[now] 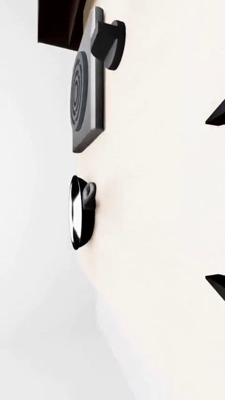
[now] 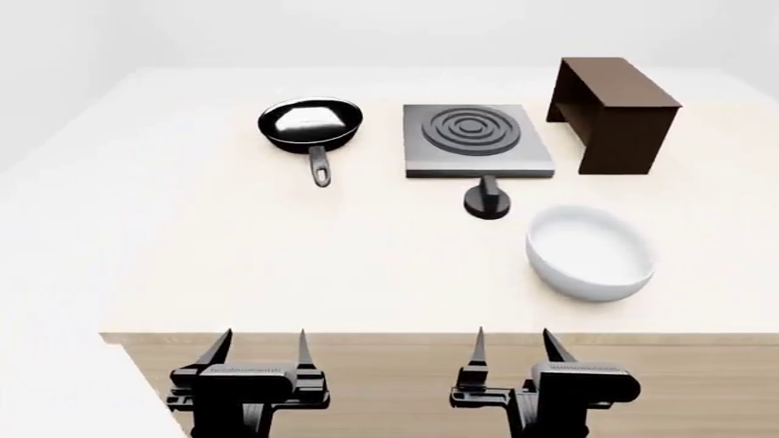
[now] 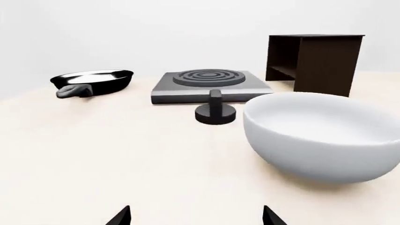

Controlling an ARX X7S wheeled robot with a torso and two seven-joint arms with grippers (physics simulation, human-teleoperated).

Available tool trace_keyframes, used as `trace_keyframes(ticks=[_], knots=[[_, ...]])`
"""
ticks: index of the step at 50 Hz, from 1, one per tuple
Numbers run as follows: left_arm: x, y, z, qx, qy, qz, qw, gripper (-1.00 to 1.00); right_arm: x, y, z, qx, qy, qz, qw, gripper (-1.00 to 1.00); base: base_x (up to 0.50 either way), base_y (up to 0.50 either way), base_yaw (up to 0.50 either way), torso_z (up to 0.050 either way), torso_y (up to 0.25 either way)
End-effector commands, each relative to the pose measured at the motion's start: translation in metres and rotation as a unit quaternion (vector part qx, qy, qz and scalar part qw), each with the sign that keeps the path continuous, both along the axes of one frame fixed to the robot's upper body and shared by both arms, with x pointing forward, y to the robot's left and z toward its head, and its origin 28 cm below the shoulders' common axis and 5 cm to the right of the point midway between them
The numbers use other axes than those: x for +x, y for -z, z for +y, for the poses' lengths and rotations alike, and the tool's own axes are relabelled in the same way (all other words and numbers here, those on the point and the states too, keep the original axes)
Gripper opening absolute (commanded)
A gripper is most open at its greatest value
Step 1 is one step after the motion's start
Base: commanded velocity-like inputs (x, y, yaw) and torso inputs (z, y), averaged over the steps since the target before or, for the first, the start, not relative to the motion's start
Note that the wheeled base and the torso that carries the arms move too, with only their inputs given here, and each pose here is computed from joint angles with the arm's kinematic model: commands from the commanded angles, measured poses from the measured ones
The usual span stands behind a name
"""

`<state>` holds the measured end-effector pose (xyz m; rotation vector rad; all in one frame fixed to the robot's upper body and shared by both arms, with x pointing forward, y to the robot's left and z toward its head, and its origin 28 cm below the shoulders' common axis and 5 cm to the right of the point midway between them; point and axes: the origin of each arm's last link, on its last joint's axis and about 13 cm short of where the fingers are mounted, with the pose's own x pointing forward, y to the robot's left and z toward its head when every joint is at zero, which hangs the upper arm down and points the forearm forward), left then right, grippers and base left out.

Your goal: Turn on the stove.

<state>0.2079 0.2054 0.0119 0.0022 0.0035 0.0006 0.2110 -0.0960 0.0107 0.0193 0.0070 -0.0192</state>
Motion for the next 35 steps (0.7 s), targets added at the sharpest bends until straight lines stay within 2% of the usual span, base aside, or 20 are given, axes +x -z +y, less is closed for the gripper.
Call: trace_keyframes(ticks=[1,12,17,28,29,30,35], knots=[[0.000,0.000,0.000,0.000,0.000,0.000,1.000,1.00,0.000,0.001,0.000,-0.001,-0.004,0.001,1.000,1.00,0.00,0.50,0.00,0.000,0.000],[0.002,0.001,0.000,0.001,0.001,0.001,1.000,1.00,0.002,0.002,0.001,-0.004,-0.003,0.005,1.000,1.00,0.00,0.50,0.00,0.000,0.000],[0.002,0.001,0.000,0.001,0.001,0.001,1.000,1.00,0.003,0.002,0.002,-0.011,0.006,0.012,1.000,1.00,0.00,0.00,0.00,0.000,0.000],[0.002,0.001,0.000,0.002,0.001,0.001,1.000,1.00,0.003,-0.001,0.001,0.002,0.011,0.016,1.000,1.00,0.00,0.00,0.00,0.000,0.000],[0.003,0.002,0.000,0.007,-0.008,0.011,1.000,1.00,0.018,-0.009,0.003,0.031,0.006,0.005,0.999,1.00,0.00,0.00,0.00,0.000,0.000],[0.004,0.000,0.001,0.006,-0.013,0.019,1.000,1.00,-0.002,-0.004,0.001,-0.003,-0.008,-0.002,1.000,1.00,0.00,0.00,0.00,0.000,0.000],[0.003,0.001,0.001,0.006,-0.013,0.019,1.000,1.00,-0.003,-0.003,0.001,-0.003,-0.009,-0.001,1.000,1.00,0.00,0.00,0.00,0.000,0.000]])
